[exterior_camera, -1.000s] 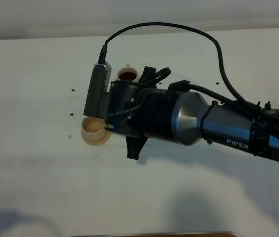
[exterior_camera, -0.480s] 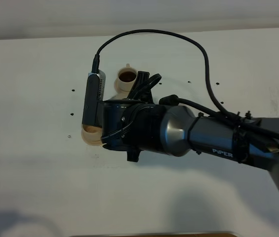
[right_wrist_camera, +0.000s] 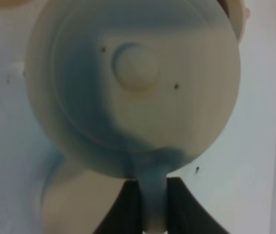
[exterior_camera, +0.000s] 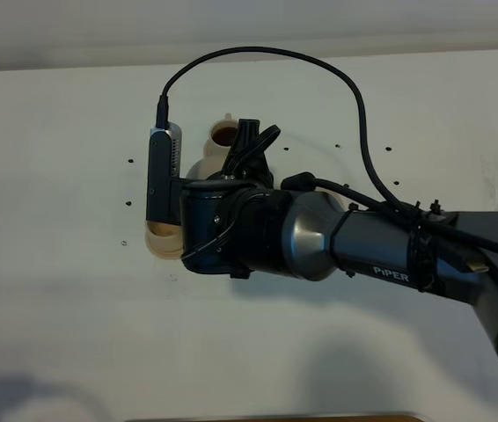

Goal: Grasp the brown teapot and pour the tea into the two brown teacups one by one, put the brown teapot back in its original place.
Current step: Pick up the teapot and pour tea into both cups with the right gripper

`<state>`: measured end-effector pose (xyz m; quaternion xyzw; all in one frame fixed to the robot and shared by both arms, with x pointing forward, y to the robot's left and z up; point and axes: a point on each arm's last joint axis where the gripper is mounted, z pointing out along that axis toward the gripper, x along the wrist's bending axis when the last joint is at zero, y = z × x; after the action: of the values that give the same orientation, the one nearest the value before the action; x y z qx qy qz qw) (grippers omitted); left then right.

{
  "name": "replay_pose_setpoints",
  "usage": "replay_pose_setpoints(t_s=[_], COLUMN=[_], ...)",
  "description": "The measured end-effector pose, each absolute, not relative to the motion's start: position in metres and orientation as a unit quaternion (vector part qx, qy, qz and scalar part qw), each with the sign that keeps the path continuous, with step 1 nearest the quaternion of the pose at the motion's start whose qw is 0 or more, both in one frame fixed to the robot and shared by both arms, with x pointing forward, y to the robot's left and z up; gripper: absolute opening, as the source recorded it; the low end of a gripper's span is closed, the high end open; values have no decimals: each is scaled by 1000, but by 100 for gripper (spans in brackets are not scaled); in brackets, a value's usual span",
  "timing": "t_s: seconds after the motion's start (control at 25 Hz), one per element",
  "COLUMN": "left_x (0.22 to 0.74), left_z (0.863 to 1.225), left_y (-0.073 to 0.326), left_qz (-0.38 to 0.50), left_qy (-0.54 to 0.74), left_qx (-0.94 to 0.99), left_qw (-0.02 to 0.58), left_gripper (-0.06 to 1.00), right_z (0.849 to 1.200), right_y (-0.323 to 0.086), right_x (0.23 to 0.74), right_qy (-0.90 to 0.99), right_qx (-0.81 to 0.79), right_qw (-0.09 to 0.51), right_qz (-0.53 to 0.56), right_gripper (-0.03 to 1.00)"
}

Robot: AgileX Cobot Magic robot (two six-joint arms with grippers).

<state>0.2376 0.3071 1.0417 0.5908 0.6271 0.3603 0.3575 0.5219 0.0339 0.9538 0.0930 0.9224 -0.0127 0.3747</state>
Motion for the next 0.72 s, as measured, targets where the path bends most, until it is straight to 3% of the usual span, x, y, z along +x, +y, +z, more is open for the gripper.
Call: replay_pose_setpoints(t_s=[0.72], left_x=[238], left_z=[1042], left_y=[307], left_qz=[361], left_qy=[627], left_qx=[591], left_qw=[357], left_gripper=[31], right_z=[935], right_y=[43], right_x=[521], right_qy=[914], right_qx=[38], right_qw=[403], right_qz=[-41], right_gripper=[12])
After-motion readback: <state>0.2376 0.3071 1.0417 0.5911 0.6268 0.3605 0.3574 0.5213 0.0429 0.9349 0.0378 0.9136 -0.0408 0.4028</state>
